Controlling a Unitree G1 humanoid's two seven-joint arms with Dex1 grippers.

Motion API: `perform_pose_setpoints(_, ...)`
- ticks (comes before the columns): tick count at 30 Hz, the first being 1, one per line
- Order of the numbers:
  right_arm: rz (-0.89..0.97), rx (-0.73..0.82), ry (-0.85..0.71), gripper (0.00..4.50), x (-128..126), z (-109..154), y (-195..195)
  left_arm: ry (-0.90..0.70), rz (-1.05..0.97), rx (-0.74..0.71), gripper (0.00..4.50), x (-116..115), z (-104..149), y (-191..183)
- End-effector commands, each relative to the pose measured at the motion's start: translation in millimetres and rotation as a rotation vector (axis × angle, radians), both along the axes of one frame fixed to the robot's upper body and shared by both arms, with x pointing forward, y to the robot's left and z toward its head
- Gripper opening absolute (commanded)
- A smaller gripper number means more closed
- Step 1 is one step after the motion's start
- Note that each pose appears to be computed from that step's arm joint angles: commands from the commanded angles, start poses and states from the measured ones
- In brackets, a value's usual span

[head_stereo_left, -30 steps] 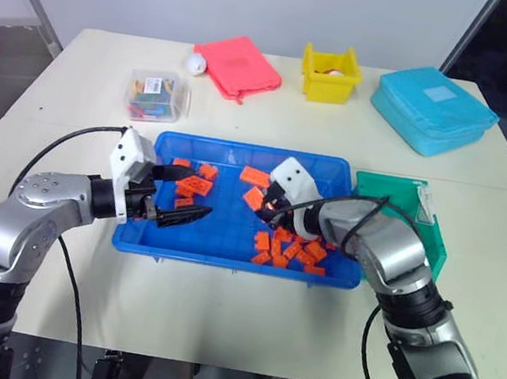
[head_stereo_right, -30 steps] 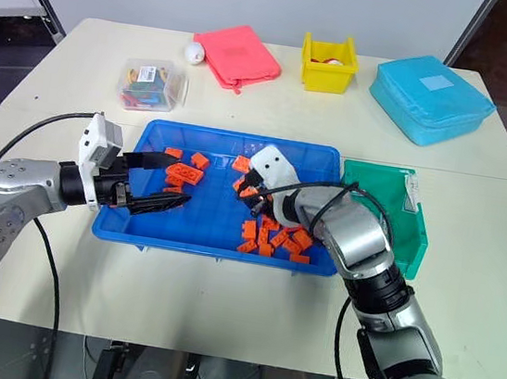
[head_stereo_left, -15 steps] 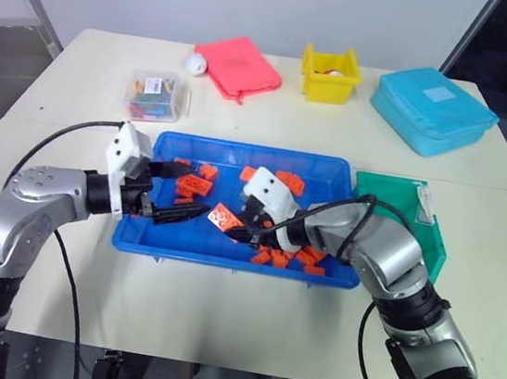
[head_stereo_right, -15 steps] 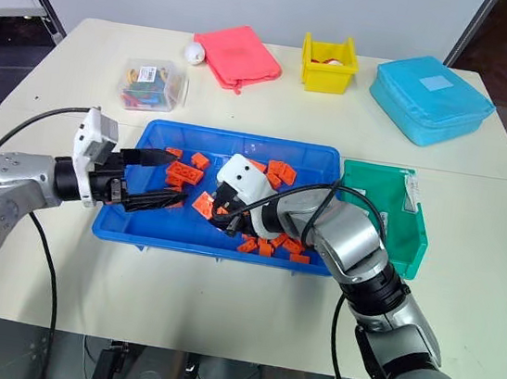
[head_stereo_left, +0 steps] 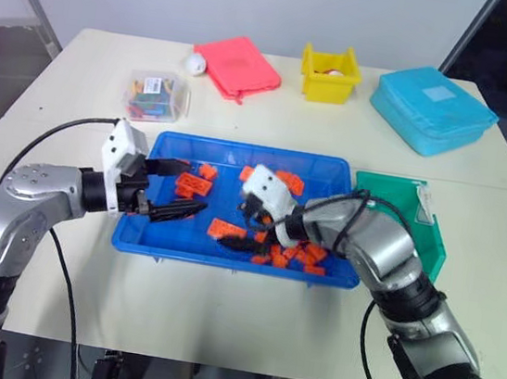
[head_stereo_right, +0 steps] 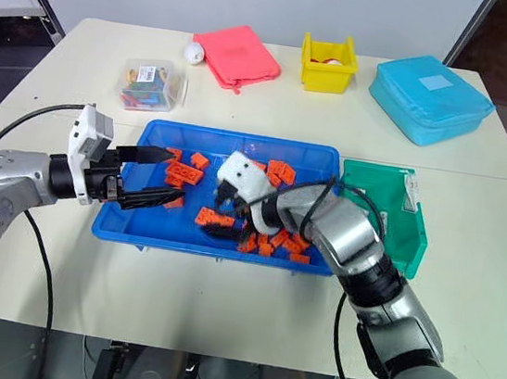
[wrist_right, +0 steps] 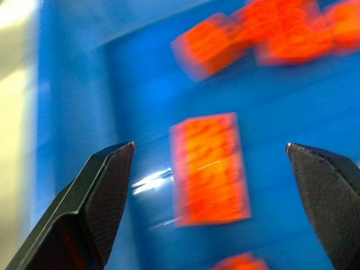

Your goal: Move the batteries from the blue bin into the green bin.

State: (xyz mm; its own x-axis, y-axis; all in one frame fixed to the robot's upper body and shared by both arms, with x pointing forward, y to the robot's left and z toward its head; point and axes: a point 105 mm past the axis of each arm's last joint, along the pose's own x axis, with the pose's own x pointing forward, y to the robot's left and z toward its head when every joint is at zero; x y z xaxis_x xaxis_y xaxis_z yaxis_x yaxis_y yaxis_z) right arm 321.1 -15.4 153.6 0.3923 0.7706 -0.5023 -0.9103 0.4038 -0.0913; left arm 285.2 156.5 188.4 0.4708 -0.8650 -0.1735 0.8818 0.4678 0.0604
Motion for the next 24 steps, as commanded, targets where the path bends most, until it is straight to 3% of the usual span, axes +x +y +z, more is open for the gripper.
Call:
perform_pose_setpoints(1,-0.073,0.032,-0.132,4.42,29,26,-4,-0.035,0.0,-0.009,4.5,-2,7,0)
perform_pose_setpoints(6,-0.13,-0.034,-0.157,4.42,53,11,-17,-0.033,0.0,-0.011,4.5,-4,6,-1)
perform_pose_setpoints(11,-0.14,-0.084,-0.17,4.42,62,1,-24,-0.032,0.004,-0.012,4.5,-6,4,-2)
perform_pose_setpoints(24,0.005,-0.088,-0.134,4.42,32,1,-17,-0.024,0.012,-0.015,4.5,-7,2,-3)
